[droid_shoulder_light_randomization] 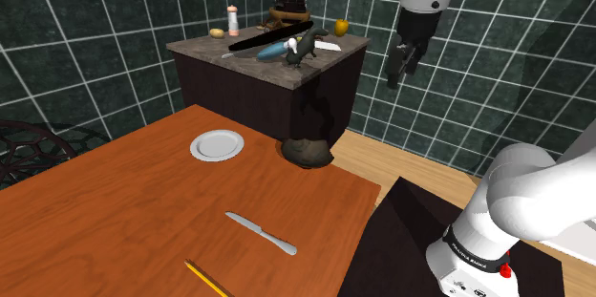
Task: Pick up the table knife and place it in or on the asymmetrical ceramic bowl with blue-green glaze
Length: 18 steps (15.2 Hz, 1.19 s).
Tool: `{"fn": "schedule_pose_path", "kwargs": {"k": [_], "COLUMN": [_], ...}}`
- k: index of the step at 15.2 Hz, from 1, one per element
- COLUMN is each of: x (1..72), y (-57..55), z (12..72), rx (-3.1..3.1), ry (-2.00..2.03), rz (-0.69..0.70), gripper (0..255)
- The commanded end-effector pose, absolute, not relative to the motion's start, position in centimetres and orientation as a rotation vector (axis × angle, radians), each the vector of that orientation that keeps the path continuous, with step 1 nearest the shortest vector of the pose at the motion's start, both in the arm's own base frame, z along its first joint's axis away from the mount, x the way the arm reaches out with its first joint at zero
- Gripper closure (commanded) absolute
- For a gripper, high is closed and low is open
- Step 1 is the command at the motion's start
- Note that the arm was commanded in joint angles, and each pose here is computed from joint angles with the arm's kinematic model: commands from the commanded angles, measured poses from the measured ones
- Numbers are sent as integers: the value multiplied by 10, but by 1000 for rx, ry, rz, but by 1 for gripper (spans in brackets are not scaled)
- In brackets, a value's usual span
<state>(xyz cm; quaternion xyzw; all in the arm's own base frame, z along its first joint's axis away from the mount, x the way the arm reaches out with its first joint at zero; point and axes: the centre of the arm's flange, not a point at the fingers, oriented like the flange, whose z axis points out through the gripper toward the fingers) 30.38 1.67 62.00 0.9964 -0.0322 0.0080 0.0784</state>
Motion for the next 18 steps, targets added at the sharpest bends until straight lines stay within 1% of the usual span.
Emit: {"fn": "schedule_pose_path", "kwargs": {"k": [1, 18], "x": [304, 399], "y": [17, 139], "z": [620, 461], "rx": [2983, 3060], "ry": [-96, 21], "rz": [24, -122], "gripper": [0, 0]}}
